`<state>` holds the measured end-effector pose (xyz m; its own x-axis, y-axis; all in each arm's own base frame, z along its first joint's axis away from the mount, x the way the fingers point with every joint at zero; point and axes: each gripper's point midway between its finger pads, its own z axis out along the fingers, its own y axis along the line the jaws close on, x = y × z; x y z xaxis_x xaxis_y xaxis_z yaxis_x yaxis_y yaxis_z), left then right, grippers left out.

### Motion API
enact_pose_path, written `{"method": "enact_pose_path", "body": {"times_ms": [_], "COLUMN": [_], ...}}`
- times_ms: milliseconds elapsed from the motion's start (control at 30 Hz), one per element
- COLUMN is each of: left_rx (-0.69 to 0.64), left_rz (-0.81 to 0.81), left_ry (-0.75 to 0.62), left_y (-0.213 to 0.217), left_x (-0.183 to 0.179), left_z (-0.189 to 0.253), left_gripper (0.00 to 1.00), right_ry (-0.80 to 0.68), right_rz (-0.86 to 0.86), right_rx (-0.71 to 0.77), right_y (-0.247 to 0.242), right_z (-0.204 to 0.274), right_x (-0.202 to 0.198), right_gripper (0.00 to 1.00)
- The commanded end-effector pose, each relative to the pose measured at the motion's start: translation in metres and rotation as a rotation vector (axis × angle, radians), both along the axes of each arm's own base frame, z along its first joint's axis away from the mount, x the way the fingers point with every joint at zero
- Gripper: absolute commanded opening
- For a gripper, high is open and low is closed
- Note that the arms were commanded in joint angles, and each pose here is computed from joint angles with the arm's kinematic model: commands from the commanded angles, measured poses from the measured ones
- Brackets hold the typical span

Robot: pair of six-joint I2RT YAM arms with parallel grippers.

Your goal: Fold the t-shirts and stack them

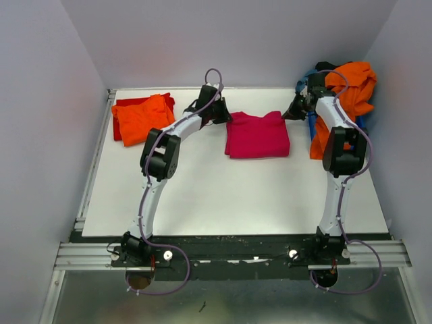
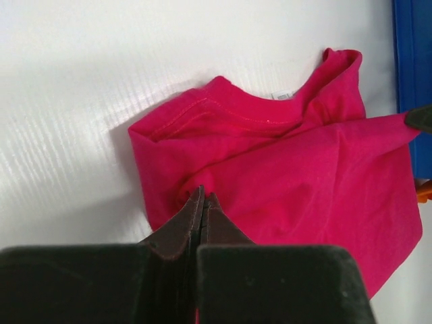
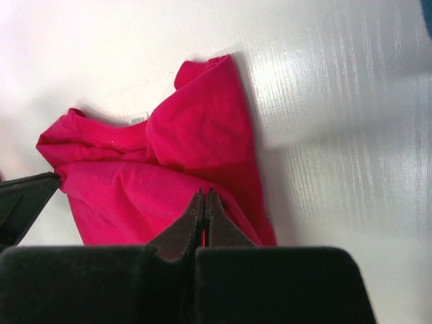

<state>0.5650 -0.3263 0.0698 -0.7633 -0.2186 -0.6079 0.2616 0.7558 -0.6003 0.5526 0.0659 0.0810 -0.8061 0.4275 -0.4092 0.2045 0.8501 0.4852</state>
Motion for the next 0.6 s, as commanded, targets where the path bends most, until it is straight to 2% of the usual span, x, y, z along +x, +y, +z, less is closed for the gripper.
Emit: {"method": "enact_pose_path", "body": {"times_ms": [0, 200, 400, 433, 467, 500, 533, 567], "left_rx": [-0.049, -0.105, -0.130, -0.129, -0.128, -0.112, -0.101, -0.088], "left_rz": [0.047, 0.097, 0.081, 0.069, 0.064, 0.058, 0.054, 0.054], "left_ry": [-0.069, -0.116, -0.137, -0.119, -0.112, -0.085, -0.081, -0.079], "left_y": [0.014, 0.028, 0.024, 0.021, 0.018, 0.015, 0.013, 0.012], "left_x": [0.006, 0.011, 0.016, 0.015, 0.016, 0.012, 0.010, 0.008], "left_z": [0.044, 0.062, 0.073, 0.070, 0.068, 0.061, 0.056, 0.054], "left_gripper": [0.00, 0.00, 0.00, 0.07, 0.27, 0.40, 0.51, 0.58], "right_ry": [-0.050, -0.093, -0.114, -0.110, -0.104, -0.100, -0.098, -0.095], "right_rz": [0.023, 0.025, 0.041, 0.040, 0.041, 0.041, 0.041, 0.041], "right_rx": [0.030, 0.031, 0.048, 0.049, 0.048, 0.048, 0.048, 0.051], "right_y": [0.010, 0.010, 0.014, 0.014, 0.014, 0.014, 0.014, 0.014], "right_z": [0.031, 0.048, 0.053, 0.052, 0.050, 0.048, 0.047, 0.045], "right_x": [0.003, 0.009, 0.016, 0.016, 0.016, 0.016, 0.016, 0.016], "right_gripper": [0.01, 0.01, 0.01, 0.01, 0.01, 0.01, 0.01, 0.01]}}
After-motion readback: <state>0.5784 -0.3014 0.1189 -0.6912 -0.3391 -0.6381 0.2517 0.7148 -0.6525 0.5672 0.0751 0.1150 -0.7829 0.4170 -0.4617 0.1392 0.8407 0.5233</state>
